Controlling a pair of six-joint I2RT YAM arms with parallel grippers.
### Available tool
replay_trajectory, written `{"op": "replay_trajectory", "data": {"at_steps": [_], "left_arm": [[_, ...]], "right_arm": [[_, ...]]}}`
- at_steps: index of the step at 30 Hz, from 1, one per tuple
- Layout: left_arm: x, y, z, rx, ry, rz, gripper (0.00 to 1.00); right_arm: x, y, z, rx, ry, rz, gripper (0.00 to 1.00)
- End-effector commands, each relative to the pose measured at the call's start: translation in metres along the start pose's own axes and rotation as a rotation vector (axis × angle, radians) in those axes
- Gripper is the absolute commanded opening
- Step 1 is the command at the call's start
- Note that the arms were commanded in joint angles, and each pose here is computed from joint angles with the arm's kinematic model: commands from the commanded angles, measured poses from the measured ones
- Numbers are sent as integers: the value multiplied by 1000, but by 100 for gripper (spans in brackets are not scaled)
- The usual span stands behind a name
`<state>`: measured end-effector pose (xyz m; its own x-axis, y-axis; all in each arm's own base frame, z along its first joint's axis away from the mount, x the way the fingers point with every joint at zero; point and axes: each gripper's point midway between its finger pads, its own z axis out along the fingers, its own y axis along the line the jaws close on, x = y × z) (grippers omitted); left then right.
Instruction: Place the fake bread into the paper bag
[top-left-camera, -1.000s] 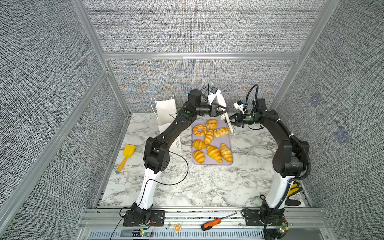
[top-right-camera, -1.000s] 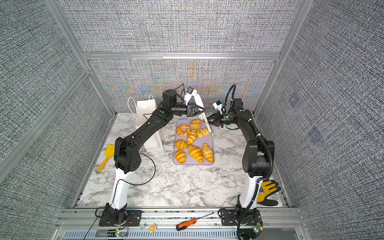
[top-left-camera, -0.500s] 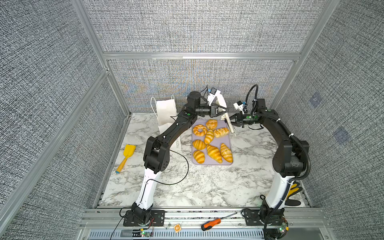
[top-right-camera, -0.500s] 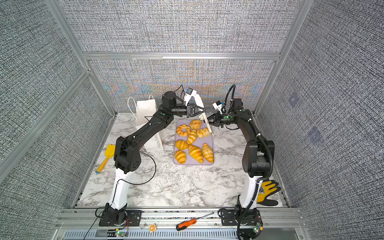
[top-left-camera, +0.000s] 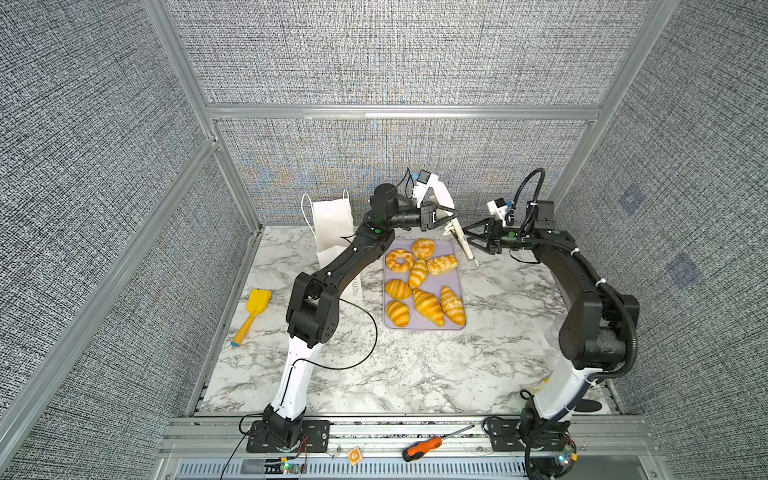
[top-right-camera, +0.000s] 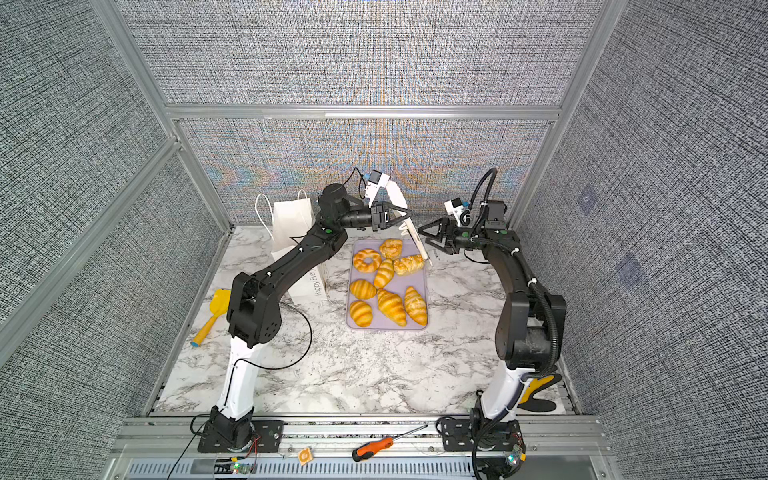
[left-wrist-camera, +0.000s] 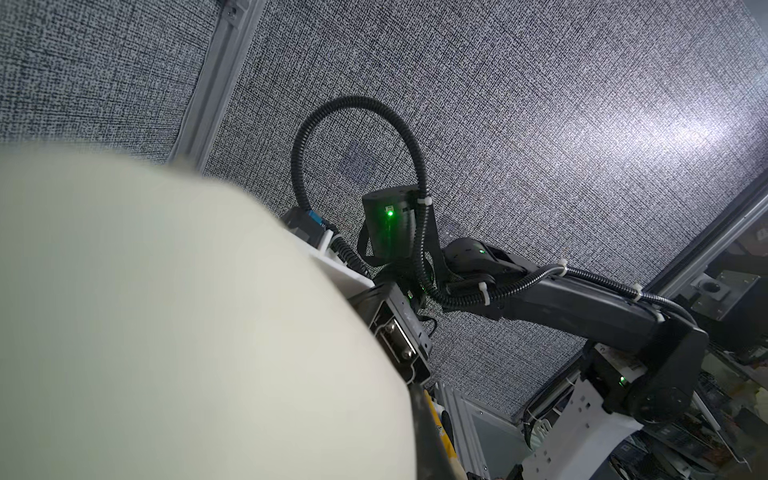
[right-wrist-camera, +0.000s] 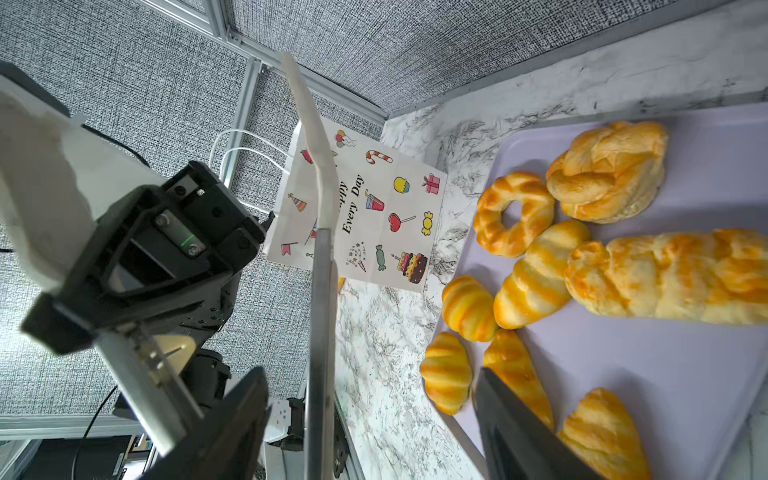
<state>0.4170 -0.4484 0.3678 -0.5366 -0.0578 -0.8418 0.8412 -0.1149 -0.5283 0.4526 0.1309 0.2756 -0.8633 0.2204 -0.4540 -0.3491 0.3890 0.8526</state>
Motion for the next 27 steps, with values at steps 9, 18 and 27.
{"op": "replay_trajectory", "data": {"at_steps": [9, 18, 27], "left_arm": [[-13, -11, 0, 42, -21, 70, 0], [-13, -18, 5, 52, -14, 72, 0], [-7, -22, 12, 50, 4, 82, 0]], "right_arm": [[2, 44, -20, -111, -117, -127, 99], [11, 61, 1, -209, -81, -121, 99], [15, 69, 20, -233, -39, -118, 99]]}}
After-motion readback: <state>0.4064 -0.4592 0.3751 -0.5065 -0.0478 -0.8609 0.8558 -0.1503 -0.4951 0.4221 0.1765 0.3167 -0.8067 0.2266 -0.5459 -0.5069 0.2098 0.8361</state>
